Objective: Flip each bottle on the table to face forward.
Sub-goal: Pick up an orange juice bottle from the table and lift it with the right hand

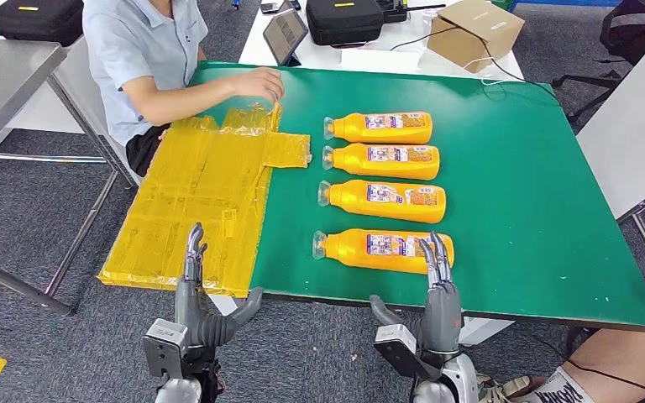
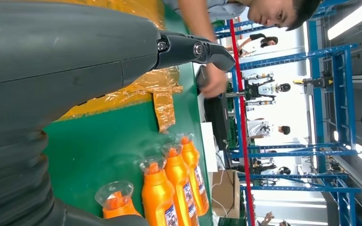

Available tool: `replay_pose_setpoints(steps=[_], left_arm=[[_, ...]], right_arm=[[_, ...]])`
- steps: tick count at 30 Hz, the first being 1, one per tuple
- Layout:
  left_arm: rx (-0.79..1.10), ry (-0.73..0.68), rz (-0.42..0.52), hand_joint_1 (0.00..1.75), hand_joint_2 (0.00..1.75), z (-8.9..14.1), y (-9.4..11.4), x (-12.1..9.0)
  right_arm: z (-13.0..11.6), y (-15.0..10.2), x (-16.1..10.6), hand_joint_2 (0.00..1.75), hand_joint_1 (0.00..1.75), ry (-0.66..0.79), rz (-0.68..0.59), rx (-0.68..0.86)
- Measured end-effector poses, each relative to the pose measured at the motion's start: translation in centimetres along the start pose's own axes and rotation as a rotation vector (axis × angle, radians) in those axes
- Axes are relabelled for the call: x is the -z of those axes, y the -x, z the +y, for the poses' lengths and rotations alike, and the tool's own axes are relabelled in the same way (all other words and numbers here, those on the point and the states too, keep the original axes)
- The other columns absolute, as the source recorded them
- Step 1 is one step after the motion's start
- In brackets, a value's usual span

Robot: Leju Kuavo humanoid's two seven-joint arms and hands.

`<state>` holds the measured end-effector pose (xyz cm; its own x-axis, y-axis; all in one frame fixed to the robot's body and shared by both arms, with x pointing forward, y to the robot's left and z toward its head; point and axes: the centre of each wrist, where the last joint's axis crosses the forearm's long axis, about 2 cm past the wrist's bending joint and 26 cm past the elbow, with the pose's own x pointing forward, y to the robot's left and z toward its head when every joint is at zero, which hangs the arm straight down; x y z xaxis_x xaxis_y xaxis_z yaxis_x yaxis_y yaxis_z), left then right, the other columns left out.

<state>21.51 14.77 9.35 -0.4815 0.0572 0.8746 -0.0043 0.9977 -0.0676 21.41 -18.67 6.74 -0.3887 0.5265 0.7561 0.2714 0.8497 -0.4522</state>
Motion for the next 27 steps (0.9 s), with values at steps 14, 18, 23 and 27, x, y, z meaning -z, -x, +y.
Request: replay_pose_setpoints(steps=[14,18,23,27], left_arm=[[-0.058,-0.023,-0.040,0.00,1.75,0.2,-0.4,1.0],[-0.063,-0.025,-0.053,0.00,1.75,0.4,-0.6,1.4],[-0.074,-0.023,-0.067,0.00,1.75,0.5,-0.8,1.9],[-0.073,-0.025,-0.073,0.00,1.75,0.6,-0.8,2.1]], right_arm=[[-4.2,4.3,4.1,1.75,0.00,-0.197,-0.098,-0.563],[-5.0,5.7,6.0,1.75,0.00,-0.259,-0.024,-0.662],[-5.8,7.4,8.1,1.75,0.00,-0.314,0.040,-0.732],[-6.0,8.0,9.0,1.75,0.00,-0.335,0.058,-0.753]])
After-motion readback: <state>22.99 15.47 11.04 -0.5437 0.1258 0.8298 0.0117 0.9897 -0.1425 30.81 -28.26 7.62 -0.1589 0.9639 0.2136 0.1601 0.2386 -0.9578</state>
